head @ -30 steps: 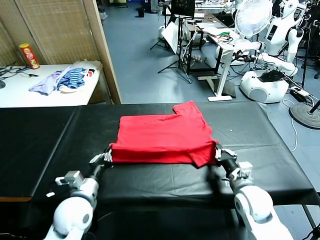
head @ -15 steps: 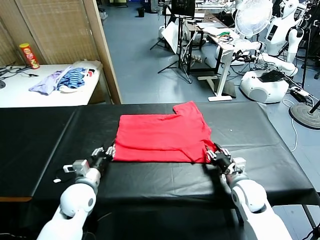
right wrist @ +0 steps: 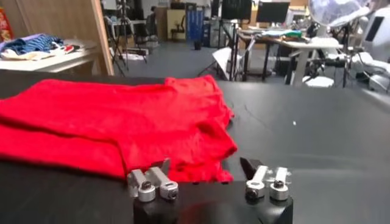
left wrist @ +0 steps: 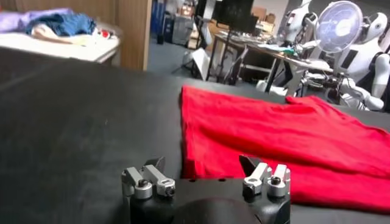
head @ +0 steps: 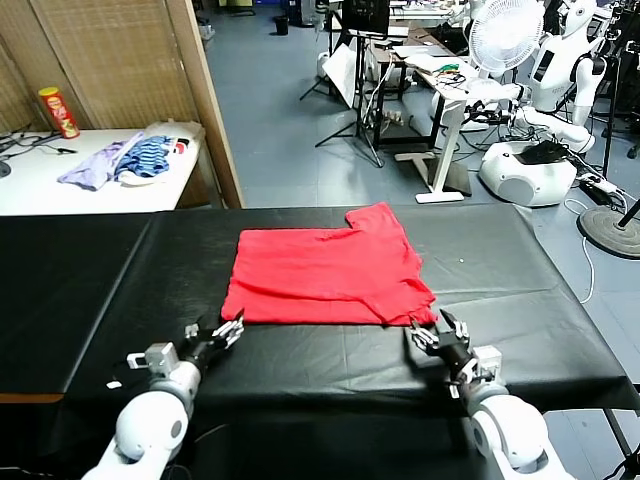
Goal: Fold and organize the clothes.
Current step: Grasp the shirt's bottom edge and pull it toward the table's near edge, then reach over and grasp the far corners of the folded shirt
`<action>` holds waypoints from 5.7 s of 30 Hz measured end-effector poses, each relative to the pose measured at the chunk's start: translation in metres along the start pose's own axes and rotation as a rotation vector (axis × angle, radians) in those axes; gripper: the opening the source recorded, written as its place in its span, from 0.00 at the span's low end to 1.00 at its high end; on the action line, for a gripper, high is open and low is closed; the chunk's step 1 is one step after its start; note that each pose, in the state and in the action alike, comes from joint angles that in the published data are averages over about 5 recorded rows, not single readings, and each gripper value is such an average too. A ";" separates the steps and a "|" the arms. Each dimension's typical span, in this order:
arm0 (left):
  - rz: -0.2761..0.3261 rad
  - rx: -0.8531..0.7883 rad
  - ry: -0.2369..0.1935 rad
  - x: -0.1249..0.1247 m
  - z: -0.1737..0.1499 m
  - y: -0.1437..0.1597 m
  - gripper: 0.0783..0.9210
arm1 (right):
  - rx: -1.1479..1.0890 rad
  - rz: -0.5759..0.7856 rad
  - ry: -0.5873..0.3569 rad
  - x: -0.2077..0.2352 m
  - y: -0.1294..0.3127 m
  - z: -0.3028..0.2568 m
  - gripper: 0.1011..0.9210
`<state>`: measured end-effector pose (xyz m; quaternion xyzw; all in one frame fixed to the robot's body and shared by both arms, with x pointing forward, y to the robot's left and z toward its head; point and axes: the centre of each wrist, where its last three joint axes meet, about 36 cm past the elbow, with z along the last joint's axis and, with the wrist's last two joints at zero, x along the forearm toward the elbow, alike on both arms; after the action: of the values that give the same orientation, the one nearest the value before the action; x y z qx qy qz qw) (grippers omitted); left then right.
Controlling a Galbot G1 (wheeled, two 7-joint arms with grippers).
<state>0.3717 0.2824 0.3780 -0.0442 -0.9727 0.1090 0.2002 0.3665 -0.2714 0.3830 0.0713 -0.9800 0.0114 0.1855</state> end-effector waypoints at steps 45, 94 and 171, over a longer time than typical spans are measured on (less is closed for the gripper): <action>-0.233 -0.159 0.052 0.131 0.001 -0.014 0.75 | 0.018 -0.106 0.080 0.081 0.014 -0.038 0.84; -0.099 -0.053 0.255 -0.166 -0.163 0.062 0.23 | -0.066 -0.059 0.197 -0.288 0.027 -0.142 0.39; -0.068 -0.139 0.126 -0.094 -0.165 0.053 0.06 | -0.132 -0.226 -0.086 -0.200 0.014 -0.140 0.03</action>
<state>0.5260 0.3542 0.4775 -0.0317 -0.9643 0.0315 0.2611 0.5998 -0.2235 0.4402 0.1695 -0.9714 -0.0770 0.1476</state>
